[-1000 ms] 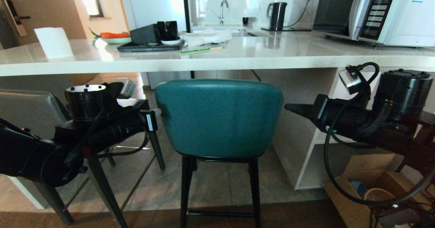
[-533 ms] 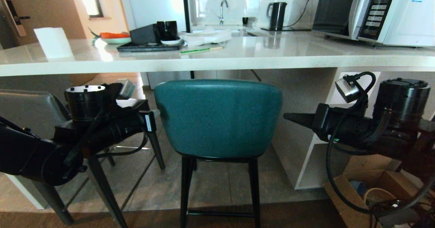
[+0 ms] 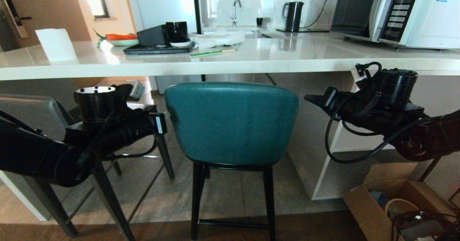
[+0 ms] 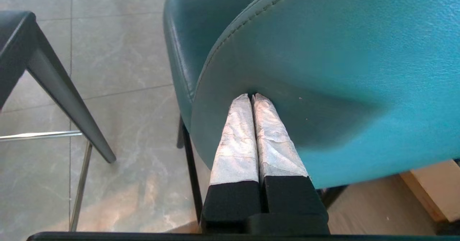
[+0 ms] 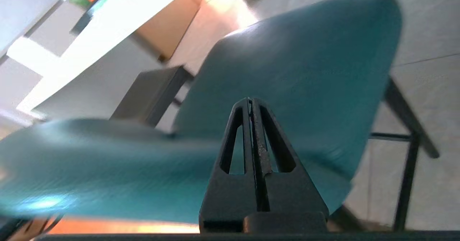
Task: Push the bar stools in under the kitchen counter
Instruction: Push the blue chair back under the dining table
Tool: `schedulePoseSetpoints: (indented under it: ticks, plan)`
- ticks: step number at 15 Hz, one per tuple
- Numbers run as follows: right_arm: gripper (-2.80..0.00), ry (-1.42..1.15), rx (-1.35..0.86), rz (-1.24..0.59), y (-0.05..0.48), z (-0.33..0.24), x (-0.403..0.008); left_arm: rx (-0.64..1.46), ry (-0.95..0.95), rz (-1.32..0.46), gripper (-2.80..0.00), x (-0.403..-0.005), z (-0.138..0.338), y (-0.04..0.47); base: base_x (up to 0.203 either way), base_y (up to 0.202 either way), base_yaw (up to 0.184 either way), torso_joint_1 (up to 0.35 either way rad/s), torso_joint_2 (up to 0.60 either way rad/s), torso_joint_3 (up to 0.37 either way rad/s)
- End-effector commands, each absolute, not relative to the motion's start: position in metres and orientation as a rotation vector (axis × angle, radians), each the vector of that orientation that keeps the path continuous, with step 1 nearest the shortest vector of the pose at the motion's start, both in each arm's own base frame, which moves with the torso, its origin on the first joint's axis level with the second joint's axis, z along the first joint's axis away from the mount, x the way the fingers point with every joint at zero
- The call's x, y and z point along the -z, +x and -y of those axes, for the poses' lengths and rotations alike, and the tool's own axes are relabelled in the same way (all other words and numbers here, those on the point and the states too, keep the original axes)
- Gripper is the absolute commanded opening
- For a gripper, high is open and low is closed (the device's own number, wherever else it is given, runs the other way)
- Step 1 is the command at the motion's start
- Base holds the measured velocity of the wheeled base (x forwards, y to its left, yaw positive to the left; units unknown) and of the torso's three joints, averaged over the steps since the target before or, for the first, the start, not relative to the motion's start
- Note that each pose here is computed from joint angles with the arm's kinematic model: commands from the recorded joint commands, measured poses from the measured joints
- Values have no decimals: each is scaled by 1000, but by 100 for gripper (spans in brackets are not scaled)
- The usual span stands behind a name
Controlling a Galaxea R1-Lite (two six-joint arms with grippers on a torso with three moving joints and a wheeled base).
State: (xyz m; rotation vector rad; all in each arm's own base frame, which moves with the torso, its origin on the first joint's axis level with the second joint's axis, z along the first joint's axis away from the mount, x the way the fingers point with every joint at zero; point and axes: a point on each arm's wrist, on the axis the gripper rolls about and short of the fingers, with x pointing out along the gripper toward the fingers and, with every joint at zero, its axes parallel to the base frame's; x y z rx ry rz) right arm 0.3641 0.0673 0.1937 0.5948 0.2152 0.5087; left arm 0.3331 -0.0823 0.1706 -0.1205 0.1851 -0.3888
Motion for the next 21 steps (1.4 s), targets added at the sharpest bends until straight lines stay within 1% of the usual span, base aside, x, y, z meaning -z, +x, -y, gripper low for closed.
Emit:
schedulePoseSetpoints:
  ticks: [1,3,5,8,9,11,13,15,18,21]
  plan:
    - [-280,601,-502,-224,372,-66,-188,391,-122,-188,-280,-167,84,337,0,0,0,0,0,0]
    - [-280,603,-501,-239,355,-65,-191,389,-122,-180,-280,-170,83,336,0,0,0,0,0,0]
    - [-280,606,-499,-282,318,-60,-188,389,-122,-178,-280,-171,82,334,0,0,0,0,0,0]
    - [-280,599,-635,-342,271,-74,-190,387,-122,-183,-280,-170,81,333,0,0,0,0,0,0]
    - [-280,596,-663,-348,272,-80,-190,384,-124,-181,-280,-171,81,334,0,0,0,0,0,0]
    - [-280,593,-706,-338,291,-95,-194,359,-126,-178,-280,-171,72,335,0,0,0,0,0,0]
    - [-280,595,-711,-352,310,-105,-187,340,-146,-182,-280,-171,66,335,0,0,0,0,0,0]
    - [-280,597,-690,-327,334,-110,-186,342,-147,-185,-280,-170,67,336,0,0,0,0,0,0]
    - [-280,603,-650,-278,367,-106,-187,345,-147,-193,-280,-166,68,339,0,0,0,0,0,0]
    - [-280,607,-619,-280,376,-96,-182,366,-149,-196,-280,-162,68,343,0,0,0,0,0,0]
